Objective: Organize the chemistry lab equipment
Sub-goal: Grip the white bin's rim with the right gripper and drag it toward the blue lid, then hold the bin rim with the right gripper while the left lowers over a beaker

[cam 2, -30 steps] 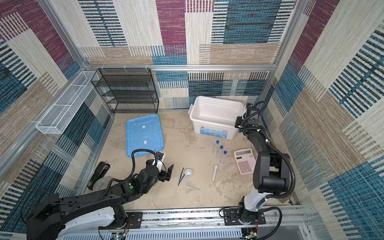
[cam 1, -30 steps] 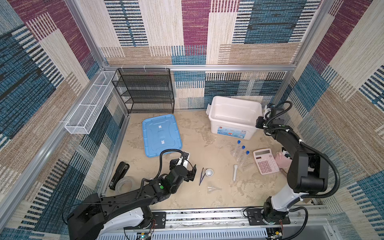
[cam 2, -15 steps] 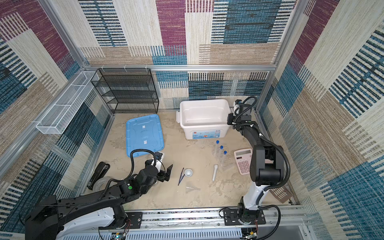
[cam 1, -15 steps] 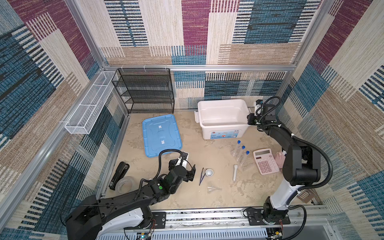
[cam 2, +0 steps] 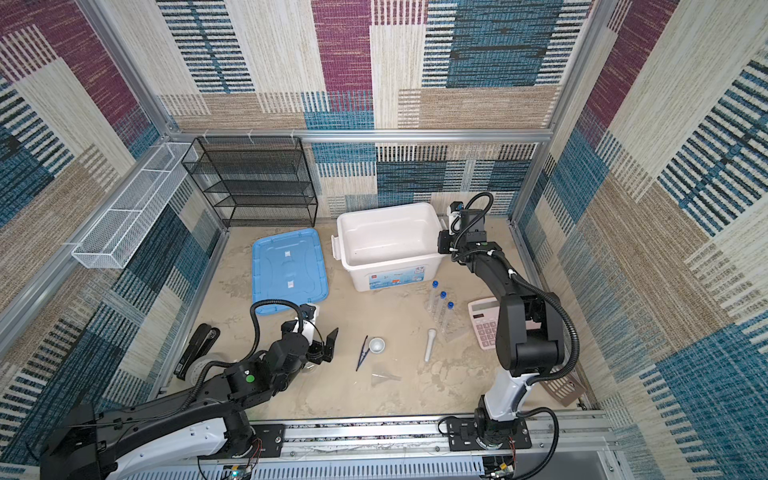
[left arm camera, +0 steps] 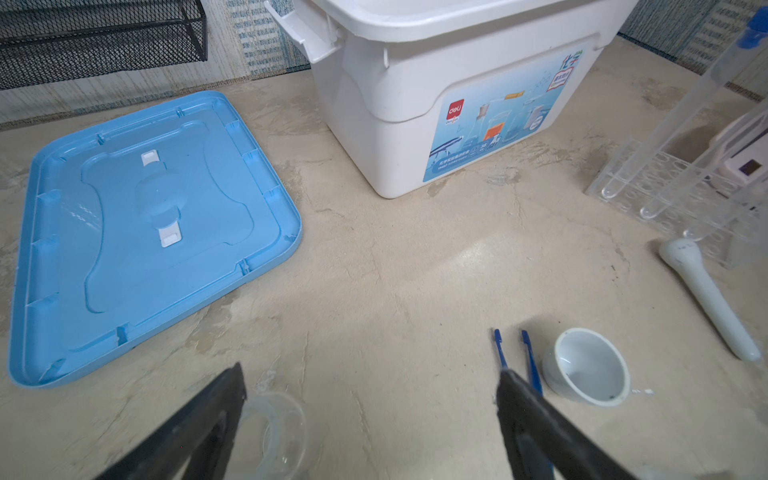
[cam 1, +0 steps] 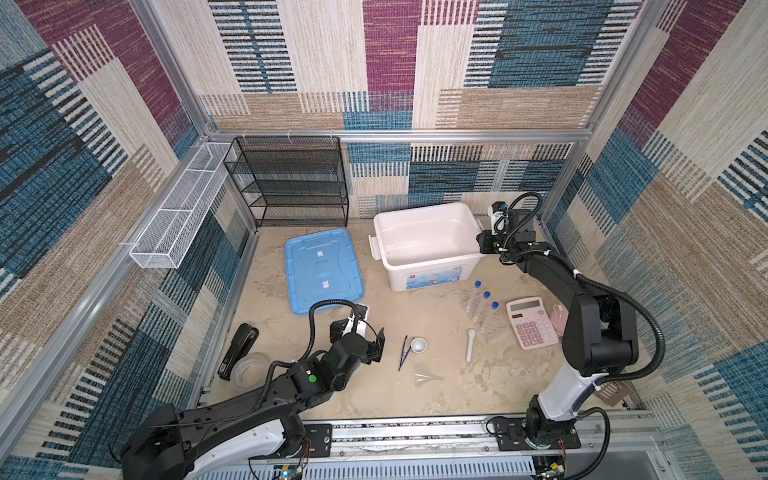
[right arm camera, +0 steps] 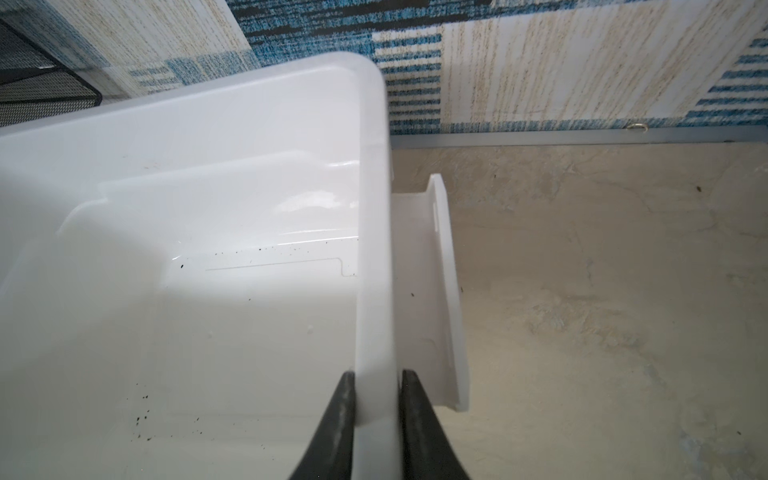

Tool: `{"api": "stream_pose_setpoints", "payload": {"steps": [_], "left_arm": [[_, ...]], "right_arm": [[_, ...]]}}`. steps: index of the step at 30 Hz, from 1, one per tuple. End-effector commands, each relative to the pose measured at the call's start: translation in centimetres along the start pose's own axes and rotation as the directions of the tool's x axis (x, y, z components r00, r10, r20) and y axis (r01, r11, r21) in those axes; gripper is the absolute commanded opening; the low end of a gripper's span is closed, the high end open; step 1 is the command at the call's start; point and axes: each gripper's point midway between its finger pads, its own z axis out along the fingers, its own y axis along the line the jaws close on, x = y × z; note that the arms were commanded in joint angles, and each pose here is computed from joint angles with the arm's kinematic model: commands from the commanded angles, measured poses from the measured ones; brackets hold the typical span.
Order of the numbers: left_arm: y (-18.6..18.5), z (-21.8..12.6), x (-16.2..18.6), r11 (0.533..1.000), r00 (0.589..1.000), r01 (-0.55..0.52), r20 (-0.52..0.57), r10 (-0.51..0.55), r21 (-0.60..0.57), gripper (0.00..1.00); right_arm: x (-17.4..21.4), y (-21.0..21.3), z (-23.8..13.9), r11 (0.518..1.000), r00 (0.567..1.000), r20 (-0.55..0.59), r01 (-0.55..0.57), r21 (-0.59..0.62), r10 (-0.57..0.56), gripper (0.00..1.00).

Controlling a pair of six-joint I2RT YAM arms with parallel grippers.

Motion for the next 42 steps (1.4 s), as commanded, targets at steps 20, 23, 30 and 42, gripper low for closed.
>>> {"api": "stream_pose_setpoints", "payload": {"steps": [20, 23, 30, 42], "left_arm": [[6.5, -3.8, 0.5, 0.954, 0.984, 0.161, -0.028, -0.173, -0.253, 0.99], [7.1, -4.5, 0.6, 0.947, 0.98, 0.175, -0.042, -0.194, -0.268, 0.99], [6.8, -5.1, 2.4, 0.953, 0.966, 0.162, -0.158, -0.207, -0.256, 0.87], [5.2, -4.4, 5.7, 0.952, 0.912, 0.162, -0.33, -0.245, -0.26, 0.59]], "right_arm": [[1.5, 4.3, -2.5, 0.995, 0.999, -0.019, -0.032, -0.098, 0.03, 0.36], [1.2, 4.4, -3.2, 0.995, 0.999, -0.001, -0.034, -0.097, 0.034, 0.4], [0.0, 4.2, -5.4, 0.997, 0.995, 0.099, -0.022, -0.078, 0.03, 0.52], [0.3, 4.4, -5.6, 0.995, 0.992, 0.125, -0.014, -0.094, 0.026, 0.75]]}}
